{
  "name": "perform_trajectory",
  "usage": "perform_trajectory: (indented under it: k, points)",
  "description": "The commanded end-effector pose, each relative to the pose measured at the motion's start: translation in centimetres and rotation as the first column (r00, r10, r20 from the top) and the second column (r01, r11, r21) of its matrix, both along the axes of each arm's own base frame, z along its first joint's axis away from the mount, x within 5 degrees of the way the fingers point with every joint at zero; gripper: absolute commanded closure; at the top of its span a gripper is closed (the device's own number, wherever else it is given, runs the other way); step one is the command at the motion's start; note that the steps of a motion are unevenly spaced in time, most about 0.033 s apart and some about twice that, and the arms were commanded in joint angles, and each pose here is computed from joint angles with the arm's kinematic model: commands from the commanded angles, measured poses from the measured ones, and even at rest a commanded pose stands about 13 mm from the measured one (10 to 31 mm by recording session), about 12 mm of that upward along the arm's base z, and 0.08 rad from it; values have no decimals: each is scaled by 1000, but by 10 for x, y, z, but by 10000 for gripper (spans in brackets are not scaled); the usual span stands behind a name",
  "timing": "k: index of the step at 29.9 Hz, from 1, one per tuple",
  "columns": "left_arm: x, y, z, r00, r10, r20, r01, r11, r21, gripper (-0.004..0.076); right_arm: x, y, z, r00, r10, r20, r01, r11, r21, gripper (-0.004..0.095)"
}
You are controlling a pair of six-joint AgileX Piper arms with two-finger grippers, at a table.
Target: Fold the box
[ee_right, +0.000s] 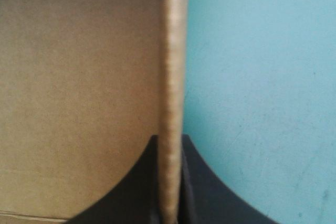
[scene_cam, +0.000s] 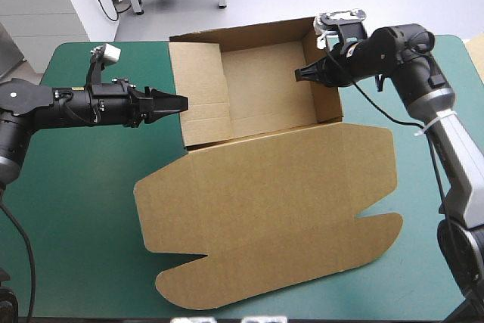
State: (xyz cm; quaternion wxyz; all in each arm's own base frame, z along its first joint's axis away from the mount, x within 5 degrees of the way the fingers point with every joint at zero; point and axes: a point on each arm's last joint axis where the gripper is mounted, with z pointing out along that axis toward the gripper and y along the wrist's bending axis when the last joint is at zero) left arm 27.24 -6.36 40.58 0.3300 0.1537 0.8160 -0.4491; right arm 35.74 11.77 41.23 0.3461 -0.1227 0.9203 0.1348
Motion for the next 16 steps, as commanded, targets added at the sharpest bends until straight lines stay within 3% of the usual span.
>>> perform_trajectory:
  k: [1,5,9,16]
  points:
    - [-10,-2,17,1000,5,27,-5,1000,-18,258,-16,14,30,992,-12,128,4,998,64,927]
    - [-6,-1,6,995,93,-30,-90,991,97,274,-21,31,32,991,3,133,-16,995,100,927]
    - [1,-6,-1,982,187,-2,-183,962,205,276,-27,47,34,992,4,129,-24,987,156,927]
    - [11,-16,6,948,309,80,-318,936,149,284,-34,53,29,997,27,71,-36,990,136,927]
